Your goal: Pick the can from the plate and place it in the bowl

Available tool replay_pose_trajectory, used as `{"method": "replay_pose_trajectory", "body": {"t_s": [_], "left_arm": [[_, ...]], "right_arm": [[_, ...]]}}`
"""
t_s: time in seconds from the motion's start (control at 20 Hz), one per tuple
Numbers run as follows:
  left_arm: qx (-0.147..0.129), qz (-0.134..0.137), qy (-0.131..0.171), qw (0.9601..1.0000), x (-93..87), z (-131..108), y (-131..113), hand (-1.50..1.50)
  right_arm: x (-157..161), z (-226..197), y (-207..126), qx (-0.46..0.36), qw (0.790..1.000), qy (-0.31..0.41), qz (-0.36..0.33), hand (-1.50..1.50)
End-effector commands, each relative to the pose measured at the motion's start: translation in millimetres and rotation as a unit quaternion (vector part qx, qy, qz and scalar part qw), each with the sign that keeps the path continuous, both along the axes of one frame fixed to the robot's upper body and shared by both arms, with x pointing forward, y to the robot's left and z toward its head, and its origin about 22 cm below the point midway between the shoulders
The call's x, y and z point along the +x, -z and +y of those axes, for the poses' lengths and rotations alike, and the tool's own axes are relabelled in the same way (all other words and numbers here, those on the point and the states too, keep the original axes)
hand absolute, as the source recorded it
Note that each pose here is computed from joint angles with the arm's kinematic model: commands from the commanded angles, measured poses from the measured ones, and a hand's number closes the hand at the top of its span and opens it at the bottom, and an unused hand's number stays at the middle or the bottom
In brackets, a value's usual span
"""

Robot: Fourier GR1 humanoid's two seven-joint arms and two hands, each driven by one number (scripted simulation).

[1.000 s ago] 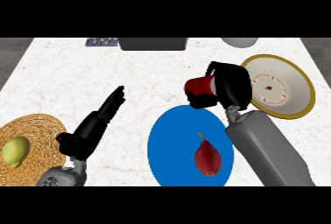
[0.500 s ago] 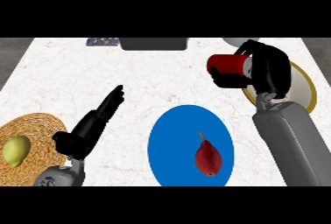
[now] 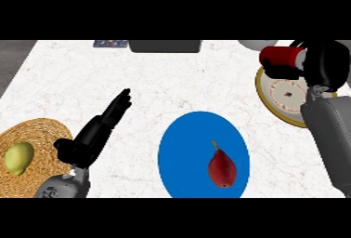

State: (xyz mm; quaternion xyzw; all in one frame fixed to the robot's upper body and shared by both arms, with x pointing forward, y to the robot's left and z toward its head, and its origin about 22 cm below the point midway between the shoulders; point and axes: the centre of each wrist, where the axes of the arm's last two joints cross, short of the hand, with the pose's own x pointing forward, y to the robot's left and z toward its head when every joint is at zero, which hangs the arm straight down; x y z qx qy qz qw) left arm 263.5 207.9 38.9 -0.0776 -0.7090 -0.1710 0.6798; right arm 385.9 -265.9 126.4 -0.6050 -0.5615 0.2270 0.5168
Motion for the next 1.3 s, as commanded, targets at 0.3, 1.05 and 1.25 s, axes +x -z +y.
{"method": "replay_pose_trajectory", "body": {"t_s": [0.3, 1.05, 1.25], "left_arm": [[-0.006, -0.007, 0.005, 0.9999, 6.1, -8, -14, 0.0], [-0.003, -0.003, 0.003, 1.0, 14.4, -5, 2, 0.0], [0.001, 0.001, 0.004, 1.0, 0.7, 0, 10, 0.0]], "right_arm": [[16, -71, 41, 0.091, 0.979, 0.024, 0.181, 1.5], [19, -118, 39, 0.215, 0.976, -0.008, -0.014, -1.5], [14, -143, 20, 0.284, 0.957, 0.025, -0.058, -1.5]]}}
